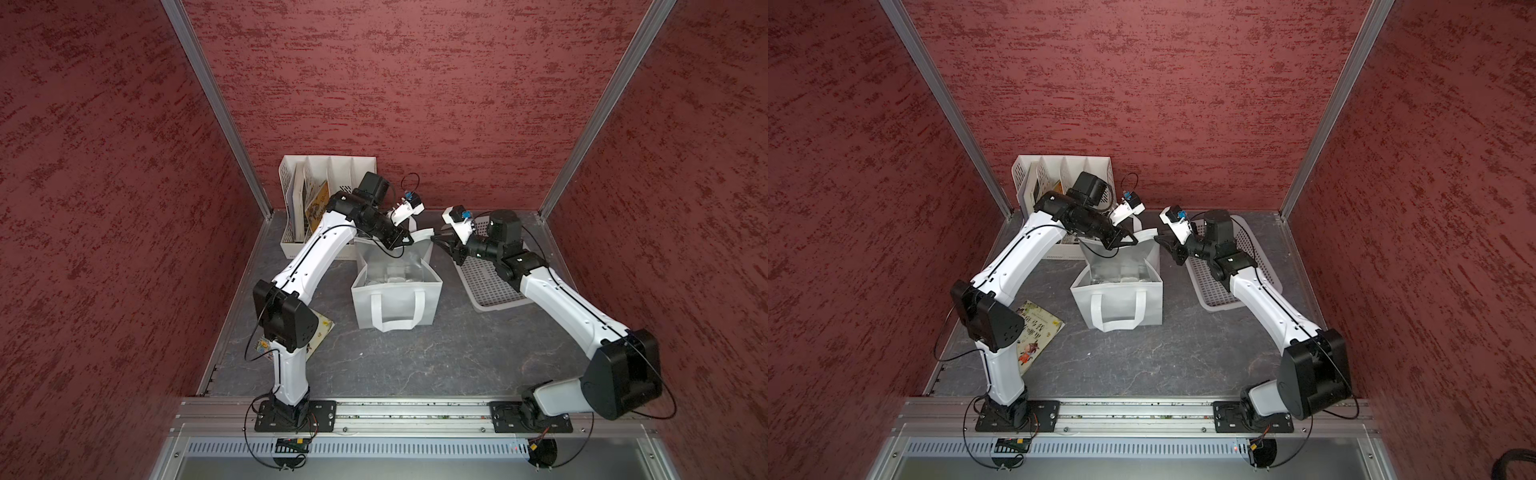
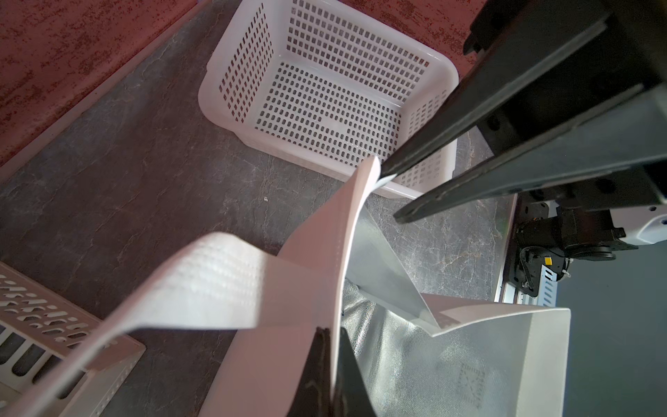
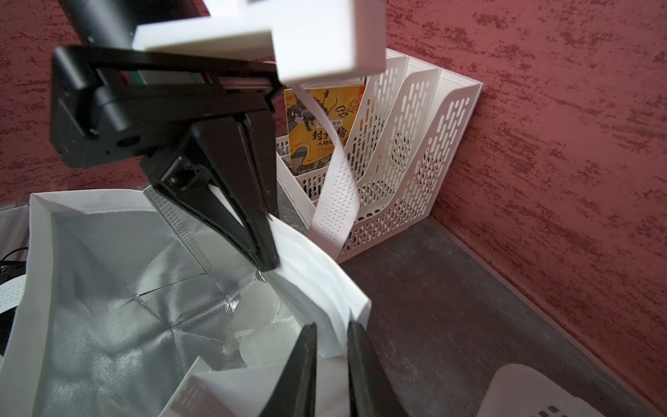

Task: Place the ice pack in the delivery bag
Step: Tear off the adhesive seal from the delivery bag.

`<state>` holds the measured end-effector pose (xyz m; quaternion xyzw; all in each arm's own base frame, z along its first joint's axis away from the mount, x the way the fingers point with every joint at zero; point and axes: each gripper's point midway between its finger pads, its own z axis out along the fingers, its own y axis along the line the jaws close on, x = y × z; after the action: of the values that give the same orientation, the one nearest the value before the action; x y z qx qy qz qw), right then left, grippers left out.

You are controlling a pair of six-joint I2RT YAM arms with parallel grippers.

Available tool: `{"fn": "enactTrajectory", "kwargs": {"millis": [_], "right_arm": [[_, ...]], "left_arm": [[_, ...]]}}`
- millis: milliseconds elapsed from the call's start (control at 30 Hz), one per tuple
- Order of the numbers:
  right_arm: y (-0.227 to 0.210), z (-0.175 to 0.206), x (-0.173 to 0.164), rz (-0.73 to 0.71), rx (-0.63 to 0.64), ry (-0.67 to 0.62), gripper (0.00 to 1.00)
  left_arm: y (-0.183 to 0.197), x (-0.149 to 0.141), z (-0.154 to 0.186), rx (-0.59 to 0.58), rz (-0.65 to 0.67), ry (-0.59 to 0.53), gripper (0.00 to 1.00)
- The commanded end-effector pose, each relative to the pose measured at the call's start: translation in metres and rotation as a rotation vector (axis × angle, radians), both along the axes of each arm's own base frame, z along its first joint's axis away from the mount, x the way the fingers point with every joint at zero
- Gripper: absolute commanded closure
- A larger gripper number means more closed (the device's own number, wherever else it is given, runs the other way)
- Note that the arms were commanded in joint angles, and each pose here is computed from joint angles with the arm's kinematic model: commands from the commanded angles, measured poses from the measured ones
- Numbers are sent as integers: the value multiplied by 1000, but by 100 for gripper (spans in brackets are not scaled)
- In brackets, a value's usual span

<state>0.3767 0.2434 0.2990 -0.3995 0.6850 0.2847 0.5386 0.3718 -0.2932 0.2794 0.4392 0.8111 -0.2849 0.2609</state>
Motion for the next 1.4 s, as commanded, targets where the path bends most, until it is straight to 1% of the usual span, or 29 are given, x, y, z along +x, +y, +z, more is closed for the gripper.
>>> {"fn": "enactTrajectory", "kwargs": {"millis": [0,133,400,600,933,1167,1233,1367], "right_arm": [[1,10,4,-12,7,-11,86],[1,9,4,-17,5,-10,90],[1,8,9,-55,-1,-11,92],[3,8,9,-64,-2,-19,100],[2,9,4,-91,-7,-36,100],[-2,10,13,-154,-6,-28,100],[0,11,14,-154,-4,-33,98],[3,12,15,-140,-1,-36,98]], "left_arm": [[-3,-2,5,-22,-8,11,100],[-4,-2,5,-23,-11,13,100],[-5,-4,6,-26,-16,16,100],[-5,-5,6,-27,-17,20,100],[-6,-6,7,-34,-18,23,100],[-7,-6,8,-41,-22,25,100],[-7,-7,9,-42,-23,25,100],[-7,-8,9,-42,-24,26,100]]}}
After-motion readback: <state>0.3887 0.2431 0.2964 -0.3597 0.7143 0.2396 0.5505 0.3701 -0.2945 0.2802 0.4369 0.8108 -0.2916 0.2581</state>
